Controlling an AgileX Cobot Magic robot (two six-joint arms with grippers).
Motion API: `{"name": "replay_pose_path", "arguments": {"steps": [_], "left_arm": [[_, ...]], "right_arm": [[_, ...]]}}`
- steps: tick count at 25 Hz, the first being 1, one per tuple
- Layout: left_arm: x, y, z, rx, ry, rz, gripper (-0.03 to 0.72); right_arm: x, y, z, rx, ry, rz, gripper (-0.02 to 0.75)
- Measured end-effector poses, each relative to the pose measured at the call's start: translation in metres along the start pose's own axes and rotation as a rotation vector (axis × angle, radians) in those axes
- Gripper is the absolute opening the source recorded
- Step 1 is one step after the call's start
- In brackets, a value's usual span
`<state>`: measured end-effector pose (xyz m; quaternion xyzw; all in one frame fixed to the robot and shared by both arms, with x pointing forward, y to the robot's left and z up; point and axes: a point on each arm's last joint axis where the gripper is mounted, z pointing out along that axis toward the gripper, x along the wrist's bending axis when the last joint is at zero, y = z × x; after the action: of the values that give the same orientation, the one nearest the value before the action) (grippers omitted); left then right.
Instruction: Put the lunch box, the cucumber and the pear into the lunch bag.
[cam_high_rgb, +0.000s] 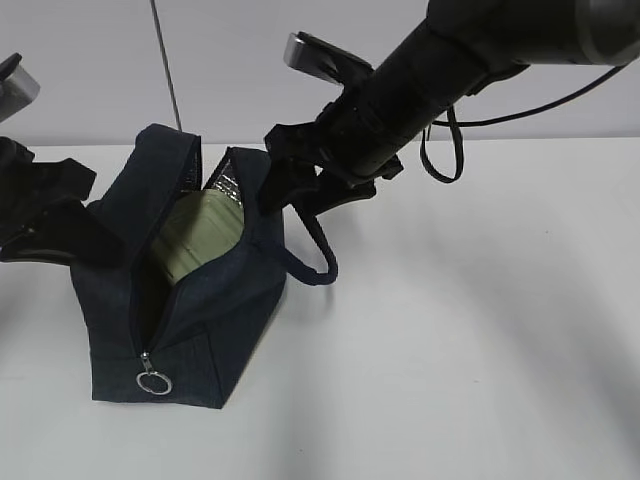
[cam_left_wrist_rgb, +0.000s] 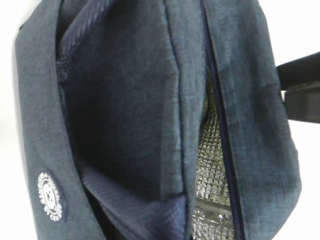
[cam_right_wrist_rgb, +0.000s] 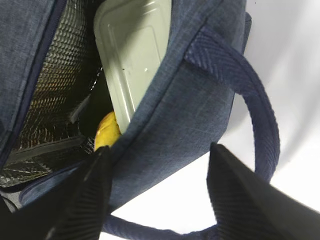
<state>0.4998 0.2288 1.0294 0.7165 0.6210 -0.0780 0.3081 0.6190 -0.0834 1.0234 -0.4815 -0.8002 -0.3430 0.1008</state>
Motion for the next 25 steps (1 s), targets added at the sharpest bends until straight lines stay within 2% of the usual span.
{"name": "replay_pose_path", "arguments": {"steps": [8,14,17,20,25], "left_arm": [[0.0,0.0,0.0,0.001,0.0,0.0,0.001],[0.0,0.0,0.0,0.001,0.0,0.0,0.001],[0.0,0.0,0.0,0.0,-0.001,0.0,0.001],[0.0,0.0,0.0,0.0,-0.001,0.0,0.001],[0.0,0.0,0.0,0.0,-0.001,0.0,0.001]], "right_arm": [[0.007,0.001,0.017,0.036,0.007,-0.034,0.442],[0.013,0.004,0.011,0.069,0.027,-0.062,0.421],[0.019,0.011,0.003,0.065,0.03,-0.094,0.459],[0.018,0.014,0.0,0.057,-0.001,-0.094,0.552],[0.013,0.011,0.009,0.082,-0.023,-0.069,0.577]]}}
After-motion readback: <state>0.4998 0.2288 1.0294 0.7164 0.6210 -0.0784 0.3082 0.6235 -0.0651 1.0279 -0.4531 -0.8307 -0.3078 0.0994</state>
